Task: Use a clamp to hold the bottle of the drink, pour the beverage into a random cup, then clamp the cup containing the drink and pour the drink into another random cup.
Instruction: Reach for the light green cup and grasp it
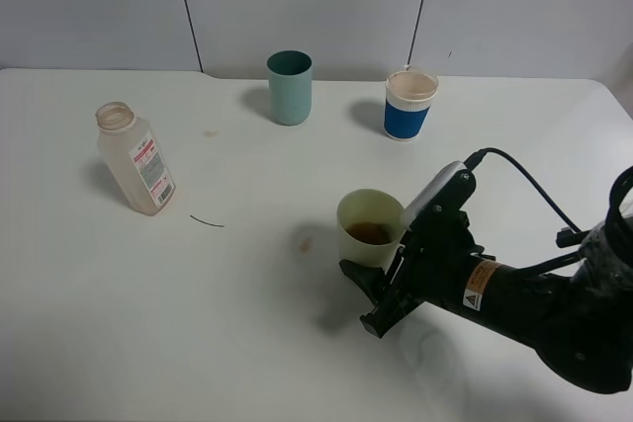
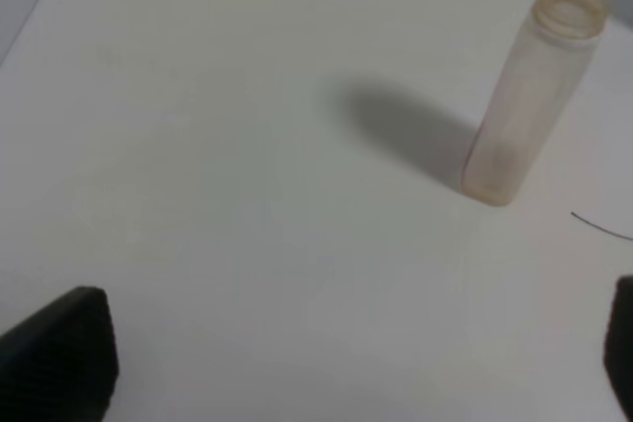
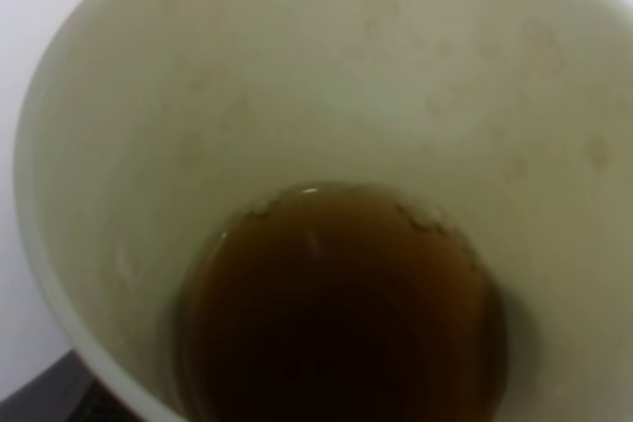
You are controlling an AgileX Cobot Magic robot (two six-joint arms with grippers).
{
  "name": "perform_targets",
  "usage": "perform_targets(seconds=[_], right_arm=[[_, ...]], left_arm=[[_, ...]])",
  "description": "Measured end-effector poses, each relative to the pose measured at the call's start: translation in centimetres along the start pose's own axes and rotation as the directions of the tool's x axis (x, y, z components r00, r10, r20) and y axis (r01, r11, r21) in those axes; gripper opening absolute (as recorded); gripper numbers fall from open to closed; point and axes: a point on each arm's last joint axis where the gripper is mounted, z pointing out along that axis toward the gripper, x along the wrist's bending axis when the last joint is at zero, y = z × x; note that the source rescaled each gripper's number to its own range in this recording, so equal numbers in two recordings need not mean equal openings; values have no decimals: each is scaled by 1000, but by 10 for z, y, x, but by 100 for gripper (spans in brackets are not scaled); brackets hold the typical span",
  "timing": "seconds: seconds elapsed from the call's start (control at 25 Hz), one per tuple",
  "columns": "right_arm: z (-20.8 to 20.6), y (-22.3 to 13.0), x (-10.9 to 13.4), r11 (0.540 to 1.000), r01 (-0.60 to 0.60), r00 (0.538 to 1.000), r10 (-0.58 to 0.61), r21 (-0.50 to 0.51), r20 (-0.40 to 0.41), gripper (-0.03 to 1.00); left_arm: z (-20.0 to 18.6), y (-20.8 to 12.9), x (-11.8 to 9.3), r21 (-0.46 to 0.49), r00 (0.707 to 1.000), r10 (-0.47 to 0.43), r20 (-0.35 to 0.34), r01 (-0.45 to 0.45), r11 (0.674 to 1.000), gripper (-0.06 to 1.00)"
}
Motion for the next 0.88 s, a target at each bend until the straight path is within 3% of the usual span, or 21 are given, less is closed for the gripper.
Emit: perform_targets(seconds=[0.36, 0.64, 0.88], right_arm=[[0, -1, -3, 1000, -16, 999, 16, 5, 33, 1], [-2, 2, -13, 987, -163, 978, 162, -7, 133, 1], [-14, 27, -23, 970, -214, 954, 232, -110, 190, 1]], left_arm=[[0, 0, 0, 0, 1000, 0, 0, 0, 1000, 100], [0, 0, 0, 0, 1000, 0, 0, 0, 1000, 100], [0, 0, 0, 0, 1000, 0, 0, 0, 1000, 100]])
